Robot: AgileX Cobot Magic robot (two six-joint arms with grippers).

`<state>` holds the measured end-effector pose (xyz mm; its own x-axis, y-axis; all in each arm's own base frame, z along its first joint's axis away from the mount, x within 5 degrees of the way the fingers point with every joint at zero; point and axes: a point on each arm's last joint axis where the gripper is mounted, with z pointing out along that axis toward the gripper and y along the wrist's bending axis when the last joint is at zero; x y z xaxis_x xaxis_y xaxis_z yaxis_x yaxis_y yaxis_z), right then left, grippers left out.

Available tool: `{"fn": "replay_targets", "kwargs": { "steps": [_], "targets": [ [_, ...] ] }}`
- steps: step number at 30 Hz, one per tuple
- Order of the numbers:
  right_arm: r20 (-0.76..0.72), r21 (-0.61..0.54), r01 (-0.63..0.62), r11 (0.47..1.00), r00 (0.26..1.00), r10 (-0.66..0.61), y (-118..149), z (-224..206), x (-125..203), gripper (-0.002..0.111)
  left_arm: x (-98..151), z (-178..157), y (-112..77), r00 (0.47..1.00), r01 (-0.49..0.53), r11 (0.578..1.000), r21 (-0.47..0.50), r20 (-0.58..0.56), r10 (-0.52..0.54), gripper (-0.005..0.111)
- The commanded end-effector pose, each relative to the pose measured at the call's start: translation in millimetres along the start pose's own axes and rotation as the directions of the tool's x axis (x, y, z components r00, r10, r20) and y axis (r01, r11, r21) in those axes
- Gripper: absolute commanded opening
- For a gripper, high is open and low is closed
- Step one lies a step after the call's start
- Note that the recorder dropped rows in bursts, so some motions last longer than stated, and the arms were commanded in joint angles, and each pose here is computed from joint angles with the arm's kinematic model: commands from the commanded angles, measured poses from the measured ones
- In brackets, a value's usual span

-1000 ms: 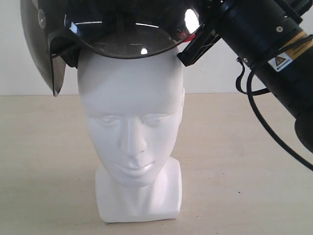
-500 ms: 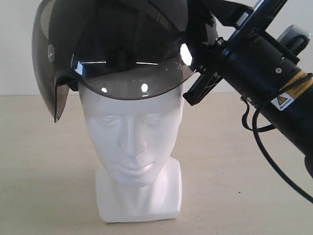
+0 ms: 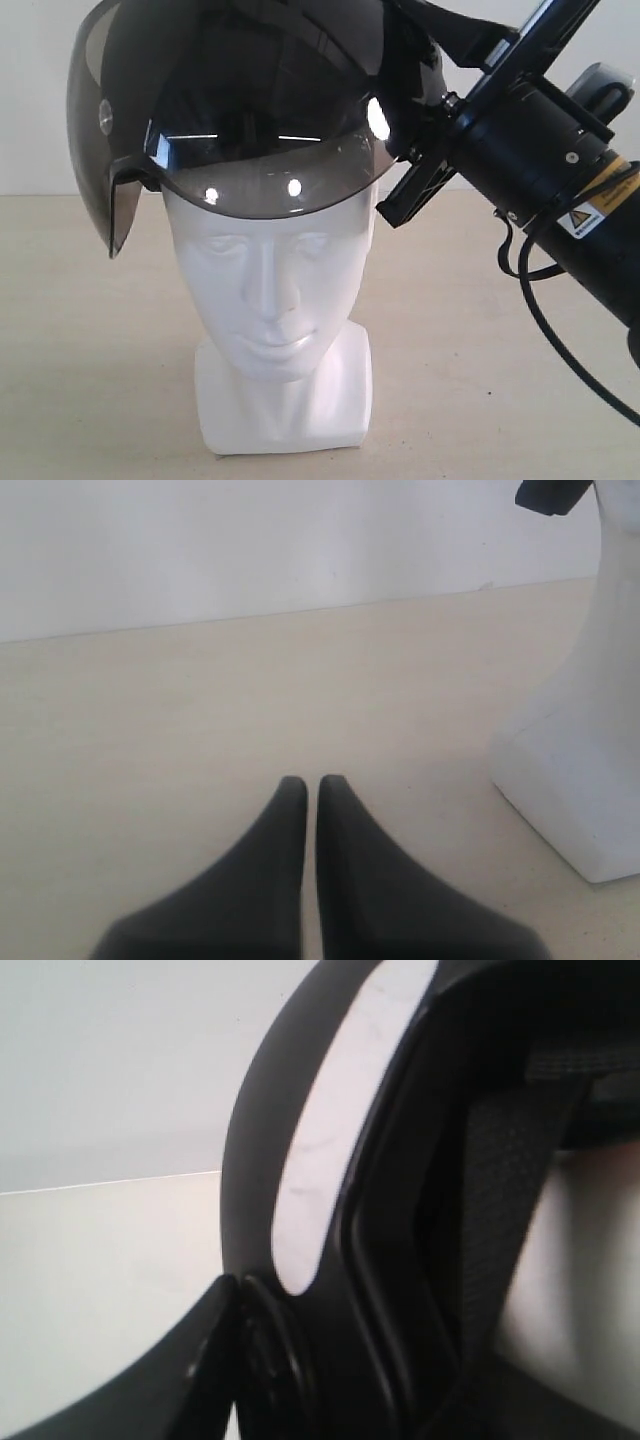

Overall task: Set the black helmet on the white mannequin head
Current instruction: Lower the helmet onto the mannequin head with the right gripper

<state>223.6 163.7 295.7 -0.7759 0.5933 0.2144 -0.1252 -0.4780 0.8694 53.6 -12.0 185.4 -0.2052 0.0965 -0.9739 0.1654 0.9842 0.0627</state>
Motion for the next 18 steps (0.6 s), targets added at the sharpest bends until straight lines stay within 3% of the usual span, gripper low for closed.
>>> {"fn": "replay_targets", "kwargs": {
  "steps": [1, 18],
  "targets": [
    [-0.071, 0.023, 0.069, 0.997, 0.995, -0.067, 0.5, -3.6, 7.6, 0.000, -0.8, -0.3, 0.4, 1.000, -0.001, 1.000, -0.006, 0.010, 0.001, 0.004],
    [0.036, 0.137, 0.024, 0.990, 0.999, -0.029, -25.1, -38.6, 0.2, 0.000, -0.8, -0.3, 0.4, 1.000, -0.001, 1.000, -0.006, 0.010, 0.001, 0.004]
  ]
}}
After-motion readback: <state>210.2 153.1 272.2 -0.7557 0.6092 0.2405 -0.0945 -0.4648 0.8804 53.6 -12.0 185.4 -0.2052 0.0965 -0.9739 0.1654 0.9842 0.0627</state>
